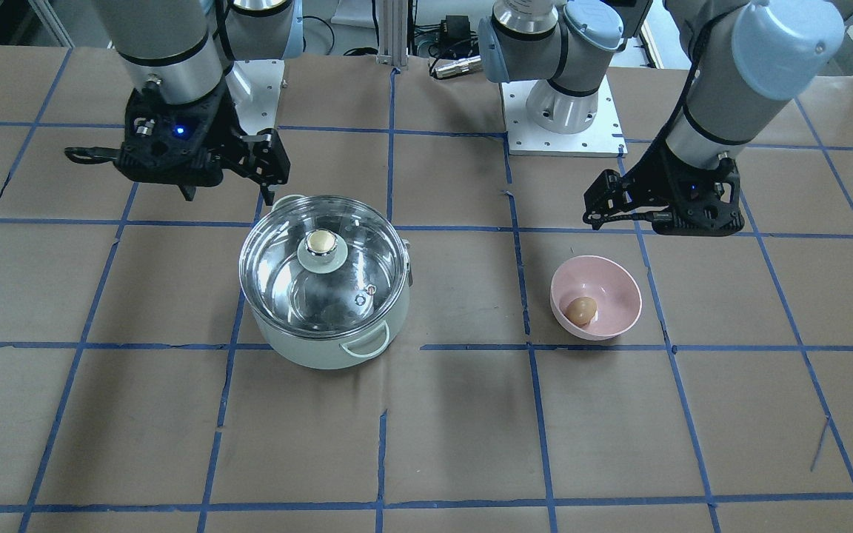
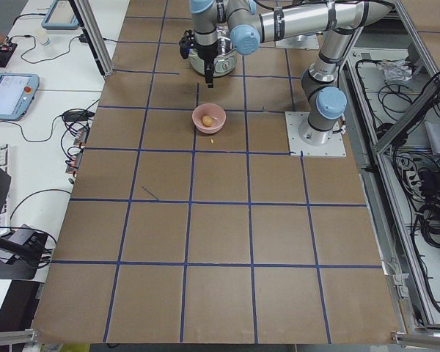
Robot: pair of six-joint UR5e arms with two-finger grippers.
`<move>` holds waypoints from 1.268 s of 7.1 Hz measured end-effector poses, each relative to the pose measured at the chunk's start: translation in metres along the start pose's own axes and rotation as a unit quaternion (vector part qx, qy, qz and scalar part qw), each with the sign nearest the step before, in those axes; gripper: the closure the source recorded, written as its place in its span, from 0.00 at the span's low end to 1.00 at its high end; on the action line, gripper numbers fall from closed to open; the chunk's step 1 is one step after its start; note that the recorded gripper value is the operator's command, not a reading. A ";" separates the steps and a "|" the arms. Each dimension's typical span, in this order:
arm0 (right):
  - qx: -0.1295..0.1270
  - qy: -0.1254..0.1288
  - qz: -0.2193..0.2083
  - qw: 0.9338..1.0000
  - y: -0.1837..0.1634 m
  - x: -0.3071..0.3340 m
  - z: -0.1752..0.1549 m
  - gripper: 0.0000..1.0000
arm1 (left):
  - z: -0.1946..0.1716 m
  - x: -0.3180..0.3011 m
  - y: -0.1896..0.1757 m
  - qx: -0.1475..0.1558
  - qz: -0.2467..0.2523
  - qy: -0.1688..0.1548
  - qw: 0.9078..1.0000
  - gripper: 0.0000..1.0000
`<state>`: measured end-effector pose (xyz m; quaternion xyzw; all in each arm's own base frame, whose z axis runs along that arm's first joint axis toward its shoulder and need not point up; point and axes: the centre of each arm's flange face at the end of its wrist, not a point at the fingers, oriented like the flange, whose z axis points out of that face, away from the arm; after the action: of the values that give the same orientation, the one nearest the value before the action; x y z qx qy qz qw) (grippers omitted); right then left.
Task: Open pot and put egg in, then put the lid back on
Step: 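Lower the left gripper to the egg while the right gripper descends to the lid knob, then grasp the egg with the left gripper while the right gripper grips the lid knob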
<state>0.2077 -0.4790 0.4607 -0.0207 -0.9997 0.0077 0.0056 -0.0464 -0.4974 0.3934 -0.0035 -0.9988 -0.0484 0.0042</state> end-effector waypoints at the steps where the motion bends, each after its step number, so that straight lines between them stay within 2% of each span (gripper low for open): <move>1: 0.002 -0.001 -0.003 1.000 0.004 -0.018 0.012 0.00 | 0.032 -0.011 -0.007 -0.001 0.008 0.000 1.000 0.00; 4: 0.021 -0.007 0.000 1.000 0.008 -0.050 0.058 0.01 | 0.109 -0.018 -0.012 0.025 0.018 -0.007 0.999 0.00; 7: 0.014 -0.005 -0.007 1.000 0.005 -0.067 0.081 0.07 | 0.145 -0.017 -0.011 0.035 0.015 -0.008 0.999 0.00; 9: 0.006 -0.003 -0.008 1.000 0.003 -0.070 0.092 0.29 | 0.149 -0.018 -0.015 0.039 0.013 -0.008 0.999 0.00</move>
<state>0.2767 -0.4806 0.3676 -0.0131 -0.9998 0.0139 0.0029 -0.0301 -0.4975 0.2432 -0.0172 -0.9998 -0.0094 -0.0031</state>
